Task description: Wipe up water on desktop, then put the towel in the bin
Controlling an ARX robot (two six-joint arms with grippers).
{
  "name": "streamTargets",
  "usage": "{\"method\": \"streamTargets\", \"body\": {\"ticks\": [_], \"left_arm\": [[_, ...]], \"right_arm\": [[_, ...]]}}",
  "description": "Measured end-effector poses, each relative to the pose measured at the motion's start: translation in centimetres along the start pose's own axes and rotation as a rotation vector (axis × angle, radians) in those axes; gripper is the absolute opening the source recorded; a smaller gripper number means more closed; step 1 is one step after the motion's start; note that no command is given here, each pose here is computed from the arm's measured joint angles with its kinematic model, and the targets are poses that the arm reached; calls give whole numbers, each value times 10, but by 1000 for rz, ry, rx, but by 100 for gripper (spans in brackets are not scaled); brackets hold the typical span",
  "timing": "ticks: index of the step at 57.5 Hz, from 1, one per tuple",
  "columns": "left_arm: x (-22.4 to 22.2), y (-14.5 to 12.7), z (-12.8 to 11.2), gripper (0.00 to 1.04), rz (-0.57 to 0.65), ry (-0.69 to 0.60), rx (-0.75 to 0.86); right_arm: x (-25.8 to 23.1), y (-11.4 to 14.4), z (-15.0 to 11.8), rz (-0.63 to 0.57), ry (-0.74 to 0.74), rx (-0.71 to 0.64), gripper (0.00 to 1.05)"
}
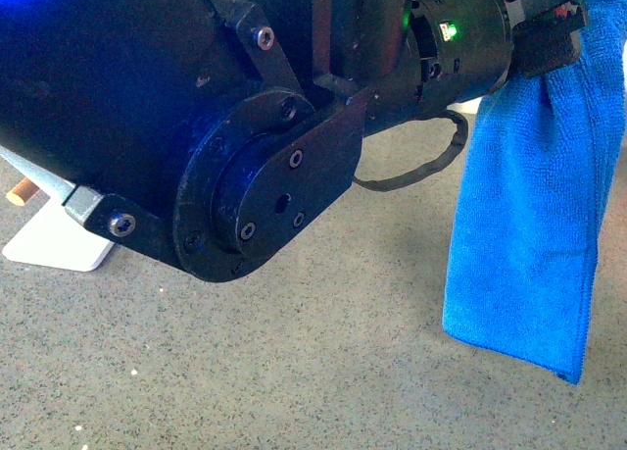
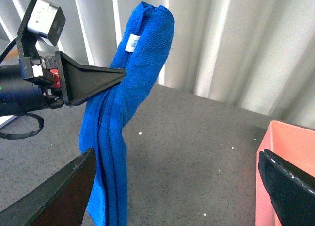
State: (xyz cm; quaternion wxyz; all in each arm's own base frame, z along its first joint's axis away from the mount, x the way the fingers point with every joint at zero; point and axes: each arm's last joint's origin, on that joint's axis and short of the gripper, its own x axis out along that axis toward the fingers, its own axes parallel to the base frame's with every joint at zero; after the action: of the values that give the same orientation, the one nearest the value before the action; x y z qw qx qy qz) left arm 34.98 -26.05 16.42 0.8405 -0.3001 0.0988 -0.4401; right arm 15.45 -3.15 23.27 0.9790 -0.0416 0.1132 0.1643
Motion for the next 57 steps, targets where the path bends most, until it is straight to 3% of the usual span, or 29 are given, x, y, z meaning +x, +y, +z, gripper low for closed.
{"method": "streamTargets", "body": {"ticks": [12,24,38,49,57], "left_arm": [[1,-2,0,6,11,1,-17],[1,-11,7,6,1,-14,-24],[1,-16,9,6,-6,-12,-48],[1,-19,10,6,-11,-13,-52],[1,-19,10,6,-9,-11,-57]], "right_arm": [[37,-3,-18,133,110,18,98],[71,18,-35,251,133,-26,98],[96,20,-50,293,183,-33,98],[110,18,-44,307,166,-57,98],[118,21,-36,314,138,-79,77]]}}
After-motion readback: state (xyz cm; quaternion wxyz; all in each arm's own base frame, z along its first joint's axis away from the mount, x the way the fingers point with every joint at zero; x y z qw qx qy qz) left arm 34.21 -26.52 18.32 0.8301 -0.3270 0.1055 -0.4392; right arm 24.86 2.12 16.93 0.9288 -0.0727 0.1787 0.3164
